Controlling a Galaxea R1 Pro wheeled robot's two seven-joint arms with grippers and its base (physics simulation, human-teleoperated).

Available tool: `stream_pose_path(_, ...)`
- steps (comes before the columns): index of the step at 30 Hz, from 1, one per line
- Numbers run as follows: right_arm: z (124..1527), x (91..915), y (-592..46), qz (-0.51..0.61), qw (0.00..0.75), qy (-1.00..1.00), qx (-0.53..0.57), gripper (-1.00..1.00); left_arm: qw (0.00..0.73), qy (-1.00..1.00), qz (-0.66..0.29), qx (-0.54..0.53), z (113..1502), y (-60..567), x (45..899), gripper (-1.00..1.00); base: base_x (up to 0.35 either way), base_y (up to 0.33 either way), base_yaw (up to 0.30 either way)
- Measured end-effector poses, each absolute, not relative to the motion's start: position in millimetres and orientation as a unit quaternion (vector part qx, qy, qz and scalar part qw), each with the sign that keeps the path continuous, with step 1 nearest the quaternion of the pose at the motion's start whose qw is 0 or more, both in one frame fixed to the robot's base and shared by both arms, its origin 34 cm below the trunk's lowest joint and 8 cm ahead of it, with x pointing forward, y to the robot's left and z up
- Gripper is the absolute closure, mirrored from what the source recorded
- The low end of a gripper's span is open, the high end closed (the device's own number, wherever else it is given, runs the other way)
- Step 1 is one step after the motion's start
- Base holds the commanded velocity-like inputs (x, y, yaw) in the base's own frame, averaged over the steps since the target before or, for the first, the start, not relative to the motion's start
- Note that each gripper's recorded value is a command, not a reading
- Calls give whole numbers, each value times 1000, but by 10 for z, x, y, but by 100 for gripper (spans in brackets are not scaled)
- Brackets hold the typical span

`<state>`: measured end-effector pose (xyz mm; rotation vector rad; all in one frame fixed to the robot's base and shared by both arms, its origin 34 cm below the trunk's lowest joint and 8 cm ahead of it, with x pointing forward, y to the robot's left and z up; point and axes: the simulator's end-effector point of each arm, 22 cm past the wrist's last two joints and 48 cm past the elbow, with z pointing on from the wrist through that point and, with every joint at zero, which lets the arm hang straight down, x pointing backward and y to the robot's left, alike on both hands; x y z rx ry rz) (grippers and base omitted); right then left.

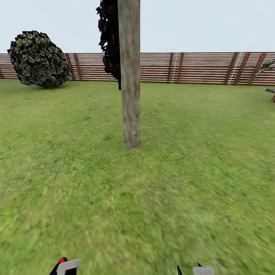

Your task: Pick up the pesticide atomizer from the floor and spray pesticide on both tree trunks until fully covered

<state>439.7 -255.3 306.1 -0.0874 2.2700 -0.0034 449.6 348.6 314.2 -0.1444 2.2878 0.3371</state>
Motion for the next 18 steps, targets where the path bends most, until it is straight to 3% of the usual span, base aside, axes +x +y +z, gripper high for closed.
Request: stream_pose_path(18, 3060, 4397, -2557, -2, 421, 906, -35, -100, 401, 905, 133, -57, 3142, 3484, 4496, 100, 338, 0, 0)
